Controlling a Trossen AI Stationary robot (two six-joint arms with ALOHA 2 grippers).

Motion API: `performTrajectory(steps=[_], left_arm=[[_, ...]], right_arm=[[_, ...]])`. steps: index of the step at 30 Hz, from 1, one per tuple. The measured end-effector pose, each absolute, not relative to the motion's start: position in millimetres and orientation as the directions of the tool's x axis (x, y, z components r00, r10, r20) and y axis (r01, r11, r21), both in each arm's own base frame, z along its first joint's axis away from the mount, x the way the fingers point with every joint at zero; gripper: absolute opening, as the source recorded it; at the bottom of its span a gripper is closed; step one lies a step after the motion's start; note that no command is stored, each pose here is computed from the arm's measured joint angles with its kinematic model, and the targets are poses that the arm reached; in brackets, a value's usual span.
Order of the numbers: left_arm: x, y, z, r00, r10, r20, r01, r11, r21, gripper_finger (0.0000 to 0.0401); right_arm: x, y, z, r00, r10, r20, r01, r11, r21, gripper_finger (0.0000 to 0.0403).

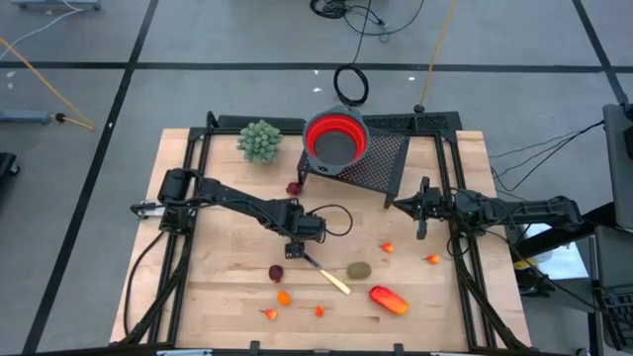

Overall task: Pick & Place Fruit
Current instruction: Put the brown kiwi into the red strainer bowl on the shelf

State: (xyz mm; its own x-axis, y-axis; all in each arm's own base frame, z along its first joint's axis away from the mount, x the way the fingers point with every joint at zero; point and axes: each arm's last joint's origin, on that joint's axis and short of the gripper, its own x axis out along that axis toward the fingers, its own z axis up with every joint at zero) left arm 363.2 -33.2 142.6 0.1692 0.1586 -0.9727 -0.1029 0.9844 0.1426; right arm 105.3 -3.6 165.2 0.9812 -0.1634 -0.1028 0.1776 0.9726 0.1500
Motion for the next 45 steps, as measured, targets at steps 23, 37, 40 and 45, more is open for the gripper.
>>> performTrajectory(steps=[23, 37, 40, 45], left_arm=[[352, -29, 152, 0.120, 0.237, -0.964, -0.091, 0.970, 0.227, 0.0188], [313, -24, 272, 0.351, 0.224, -0.909, -0.363, 0.928, 0.088, 0.0212], [302, -23, 299, 0.470, 0.214, -0.856, -0.400, 0.917, 0.009, 0.0212], [291, -28, 339, 0.690, 0.176, -0.702, -0.340, 0.935, -0.099, 0.0213]], right_arm=[[105, -4, 165, 0.981, -0.164, -0.102, 0.178, 0.972, 0.151, 0.0000], [105, -4, 165, 0.981, -0.164, -0.102, 0.178, 0.972, 0.151, 0.0000], [105, -4, 165, 0.981, -0.164, -0.102, 0.178, 0.972, 0.151, 0.0000], [105, -4, 165, 0.981, -0.166, -0.102, 0.179, 0.973, 0.145, 0.0000]])
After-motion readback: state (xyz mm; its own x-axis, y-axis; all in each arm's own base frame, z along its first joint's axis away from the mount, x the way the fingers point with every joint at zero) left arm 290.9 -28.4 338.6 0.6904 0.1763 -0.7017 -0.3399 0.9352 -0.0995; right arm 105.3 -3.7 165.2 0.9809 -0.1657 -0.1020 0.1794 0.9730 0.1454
